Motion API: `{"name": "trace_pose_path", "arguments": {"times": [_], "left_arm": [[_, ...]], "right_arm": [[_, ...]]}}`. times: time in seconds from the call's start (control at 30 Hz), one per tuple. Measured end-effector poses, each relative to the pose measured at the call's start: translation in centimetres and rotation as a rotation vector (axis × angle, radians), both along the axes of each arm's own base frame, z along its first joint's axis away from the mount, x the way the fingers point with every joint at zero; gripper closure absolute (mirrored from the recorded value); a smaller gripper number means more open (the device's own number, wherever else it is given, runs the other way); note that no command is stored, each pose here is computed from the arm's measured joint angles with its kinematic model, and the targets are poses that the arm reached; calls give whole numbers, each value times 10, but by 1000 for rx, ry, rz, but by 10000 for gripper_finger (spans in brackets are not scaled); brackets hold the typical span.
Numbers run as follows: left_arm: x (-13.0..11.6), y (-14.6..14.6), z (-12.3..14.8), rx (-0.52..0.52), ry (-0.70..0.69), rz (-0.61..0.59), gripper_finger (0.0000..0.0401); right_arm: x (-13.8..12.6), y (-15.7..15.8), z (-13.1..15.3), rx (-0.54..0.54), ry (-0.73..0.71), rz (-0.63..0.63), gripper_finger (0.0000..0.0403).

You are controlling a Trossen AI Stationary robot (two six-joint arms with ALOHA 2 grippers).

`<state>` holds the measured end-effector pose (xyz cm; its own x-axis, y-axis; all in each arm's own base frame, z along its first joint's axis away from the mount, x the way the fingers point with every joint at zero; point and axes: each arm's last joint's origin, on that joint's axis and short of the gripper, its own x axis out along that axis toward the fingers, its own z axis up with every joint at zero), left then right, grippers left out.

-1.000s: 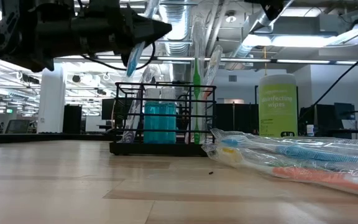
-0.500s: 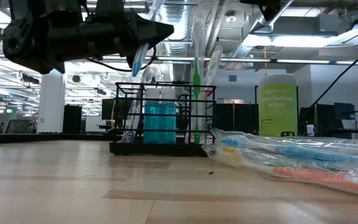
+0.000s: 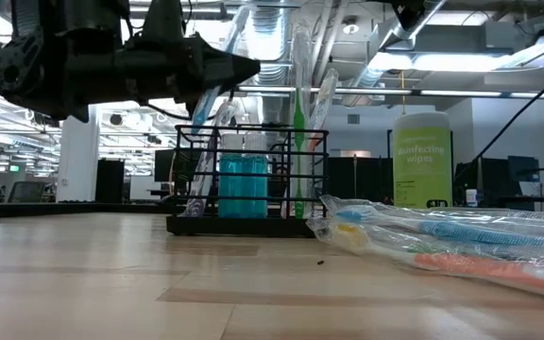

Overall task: Pick & Place toothbrushing station
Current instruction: Put the blue toothbrush into the mesh

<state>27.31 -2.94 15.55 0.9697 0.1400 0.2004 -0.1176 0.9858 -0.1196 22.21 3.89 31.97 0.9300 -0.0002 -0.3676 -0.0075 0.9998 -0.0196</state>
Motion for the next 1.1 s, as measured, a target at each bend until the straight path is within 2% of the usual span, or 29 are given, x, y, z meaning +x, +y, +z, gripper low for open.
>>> {"name": "trace_pose_path", "arguments": {"times": [0.2,0.6,1.1], "left_arm": [[4,-2,4,0,-21,-17,401],[21,-4,-23,-17,62,-9,401],[20,-4,-25,-36,68,-16,397]], "right_arm": [[0,0,0,1,-2,-1,387],[0,1,1,1,-6,5,387],[0,3,1,1,-6,15,388]]}}
